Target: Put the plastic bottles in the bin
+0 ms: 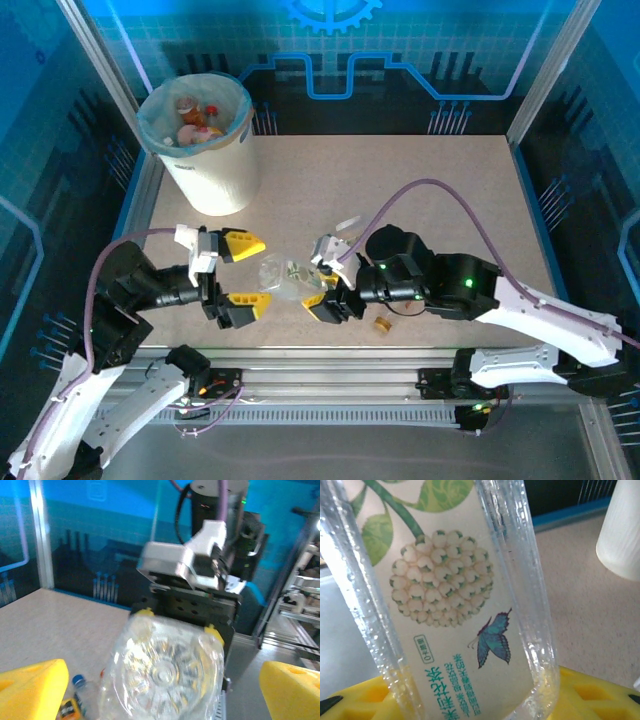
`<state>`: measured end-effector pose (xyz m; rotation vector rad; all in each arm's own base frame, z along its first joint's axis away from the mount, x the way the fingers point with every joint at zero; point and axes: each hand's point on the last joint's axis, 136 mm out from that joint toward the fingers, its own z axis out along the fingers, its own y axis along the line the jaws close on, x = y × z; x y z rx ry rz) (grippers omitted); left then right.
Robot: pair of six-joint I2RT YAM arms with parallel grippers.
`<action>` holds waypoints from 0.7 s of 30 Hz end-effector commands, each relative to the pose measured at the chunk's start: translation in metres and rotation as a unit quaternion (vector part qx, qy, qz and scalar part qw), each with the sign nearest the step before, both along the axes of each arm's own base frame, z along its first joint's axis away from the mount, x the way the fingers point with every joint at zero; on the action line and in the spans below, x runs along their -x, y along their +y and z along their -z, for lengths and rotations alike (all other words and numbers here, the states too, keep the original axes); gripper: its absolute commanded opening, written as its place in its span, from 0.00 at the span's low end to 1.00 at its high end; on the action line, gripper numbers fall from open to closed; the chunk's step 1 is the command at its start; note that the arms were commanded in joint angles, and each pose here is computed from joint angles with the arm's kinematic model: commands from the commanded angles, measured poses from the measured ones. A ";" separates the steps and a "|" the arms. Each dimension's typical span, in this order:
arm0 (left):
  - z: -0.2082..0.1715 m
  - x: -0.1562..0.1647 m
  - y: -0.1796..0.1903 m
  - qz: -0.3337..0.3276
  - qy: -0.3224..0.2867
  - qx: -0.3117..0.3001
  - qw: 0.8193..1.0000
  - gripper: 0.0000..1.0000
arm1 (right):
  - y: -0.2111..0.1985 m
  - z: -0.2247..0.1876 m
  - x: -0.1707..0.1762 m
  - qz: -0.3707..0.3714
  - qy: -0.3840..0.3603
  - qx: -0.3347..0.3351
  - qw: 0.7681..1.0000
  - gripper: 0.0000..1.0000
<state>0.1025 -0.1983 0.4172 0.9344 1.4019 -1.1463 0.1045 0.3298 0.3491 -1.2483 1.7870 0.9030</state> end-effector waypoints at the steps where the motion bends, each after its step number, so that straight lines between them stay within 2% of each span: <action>1: -0.012 0.016 -0.007 0.062 -0.025 0.026 0.997 0.99 | 0.002 -0.033 0.006 -0.025 -0.016 -0.048 0.998 0.56; 7: -0.018 0.013 -0.008 0.063 -0.019 0.039 0.997 0.94 | 0.010 -0.039 0.008 -0.034 -0.009 -0.066 0.997 0.58; 17: -0.009 0.004 -0.011 0.054 -0.004 0.021 0.998 0.72 | 0.019 -0.041 0.008 -0.043 -0.006 -0.075 0.996 0.59; 21: -0.014 -0.003 -0.009 0.028 -0.015 0.020 0.999 0.65 | 0.019 -0.042 0.003 -0.033 -0.017 -0.069 0.997 0.65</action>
